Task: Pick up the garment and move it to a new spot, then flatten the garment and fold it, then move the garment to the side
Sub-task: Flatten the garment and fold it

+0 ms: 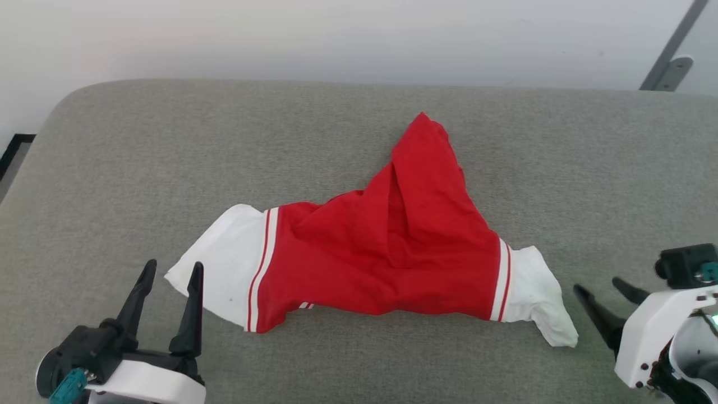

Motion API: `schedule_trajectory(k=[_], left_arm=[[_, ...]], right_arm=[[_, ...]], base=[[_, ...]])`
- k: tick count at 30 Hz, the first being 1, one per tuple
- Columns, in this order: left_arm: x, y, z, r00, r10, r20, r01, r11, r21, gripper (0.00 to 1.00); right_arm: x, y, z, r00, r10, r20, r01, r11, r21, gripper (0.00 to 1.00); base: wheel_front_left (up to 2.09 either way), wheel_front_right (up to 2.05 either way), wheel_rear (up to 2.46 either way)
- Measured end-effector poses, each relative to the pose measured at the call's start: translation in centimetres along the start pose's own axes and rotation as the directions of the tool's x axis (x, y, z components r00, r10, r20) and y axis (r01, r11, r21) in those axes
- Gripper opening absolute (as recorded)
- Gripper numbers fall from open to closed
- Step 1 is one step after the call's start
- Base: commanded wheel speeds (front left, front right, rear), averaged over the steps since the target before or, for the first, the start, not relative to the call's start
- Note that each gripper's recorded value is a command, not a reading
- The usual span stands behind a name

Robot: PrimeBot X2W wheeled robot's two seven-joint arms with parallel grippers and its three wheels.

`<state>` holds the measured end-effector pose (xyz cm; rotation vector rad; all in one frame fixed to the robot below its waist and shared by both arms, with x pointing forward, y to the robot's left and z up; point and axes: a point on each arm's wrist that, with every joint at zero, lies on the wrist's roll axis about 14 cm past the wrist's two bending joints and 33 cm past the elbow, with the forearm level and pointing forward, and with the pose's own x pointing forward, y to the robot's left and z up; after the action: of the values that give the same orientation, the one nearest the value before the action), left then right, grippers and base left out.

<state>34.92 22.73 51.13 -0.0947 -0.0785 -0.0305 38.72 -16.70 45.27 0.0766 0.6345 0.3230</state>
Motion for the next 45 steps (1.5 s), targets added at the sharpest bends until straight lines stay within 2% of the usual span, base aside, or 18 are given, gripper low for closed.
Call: schedule_trajectory(k=[6, 9, 13, 19, 22, 25, 29, 30, 34, 37, 39, 43, 45], left_arm=[[1.1, 0.6, -2.9, 0.987, -0.036, -0.157, 0.038, 0.999, 0.01, 1.0], [1.9, 1.6, -4.2, 0.968, -0.041, -0.248, 0.046, 0.999, 0.015, 1.0], [3.2, 3.2, -5.7, 0.927, -0.036, -0.374, 0.056, 0.998, 0.042, 1.0], [4.0, 5.0, -9.4, 0.793, -0.016, -0.609, 0.058, 0.997, 0.048, 1.0], [4.0, 5.3, -11.1, 0.703, -0.011, -0.712, 0.08, 0.995, 0.064, 1.0], [3.2, 5.7, -13.1, 0.578, 0.006, -0.816, 0.086, 0.994, 0.068, 1.0], [3.1, 6.0, -14.3, 0.446, 0.039, -0.894, 0.088, 0.992, 0.088, 1.0], [3.1, 6.0, -14.5, 0.425, 0.05, -0.904, 0.087, 0.992, 0.095, 1.0], [3.8, 6.1, -14.6, 0.401, 0.074, -0.913, 0.099, 0.987, 0.123, 1.0], [4.1, 6.7, -14.9, 0.358, 0.13, -0.925, 0.113, 0.977, 0.181, 1.0], [4.4, 6.8, -15.1, 0.345, 0.141, -0.928, 0.084, 0.98, 0.18, 1.0], [4.1, 7.3, -15.7, 0.265, 0.188, -0.946, 0.079, 0.973, 0.215, 1.0], [4.0, 7.2, -15.8, 0.248, 0.19, -0.95, 0.071, 0.974, 0.213, 1.0]], right_arm=[[-1.9, -0.3, 3.2, 0.979, -0.051, 0.199, 0.042, 0.998, 0.051, 1.0], [-3.0, -1.0, 4.6, 0.954, -0.093, 0.285, 0.076, 0.995, 0.068, 1.0], [-3.8, -1.1, 5.2, 0.934, -0.121, 0.336, 0.094, 0.991, 0.094, 1.0], [-4.1, -1.0, 4.0, 0.94, -0.132, 0.316, 0.096, 0.987, 0.127, 1.0], [-4.2, -0.9, 3.6, 0.945, -0.131, 0.299, 0.095, 0.987, 0.133, 1.0], [-4.3, -1.1, 2.7, 0.956, -0.134, 0.261, 0.101, 0.986, 0.136, 1.0], [-4.0, -1.0, 1.8, 0.97, -0.117, 0.212, 0.088, 0.986, 0.141, 1.0], [-3.9, -1.0, 1.6, 0.973, -0.114, 0.2, 0.086, 0.986, 0.145, 1.0], [-3.6, -0.9, 0.9, 0.981, -0.101, 0.165, 0.079, 0.987, 0.138, 1.0], [-3.0, -0.7, 0.6, 0.987, -0.082, 0.141, 0.063, 0.989, 0.135, 1.0], [-2.7, -0.8, 0.5, 0.989, -0.077, 0.125, 0.06, 0.99, 0.128, 1.0], [-1.8, -0.7, 0.5, 0.994, -0.053, 0.091, 0.044, 0.994, 0.105, 1.0], [-1.4, -0.5, 0.3, 0.997, -0.037, 0.066, 0.03, 0.994, 0.103, 1.0]], base=[[0.0, 0.0, 0.0], [0.0, 0.0, 0.0], [0.0, 0.0, 0.0], [0.0, 0.0, 0.0], [0.0, 0.0, 0.0], [0.0, 0.0, 0.0], [0.0, 0.0, 0.0], [0.0, 0.0, 0.0], [0.0, 0.0, 0.0], [0.0, 0.0, 0.0], [0.0, 0.0, 0.0], [0.0, 0.0, 0.0], [0.0, 0.0, 0.0]])
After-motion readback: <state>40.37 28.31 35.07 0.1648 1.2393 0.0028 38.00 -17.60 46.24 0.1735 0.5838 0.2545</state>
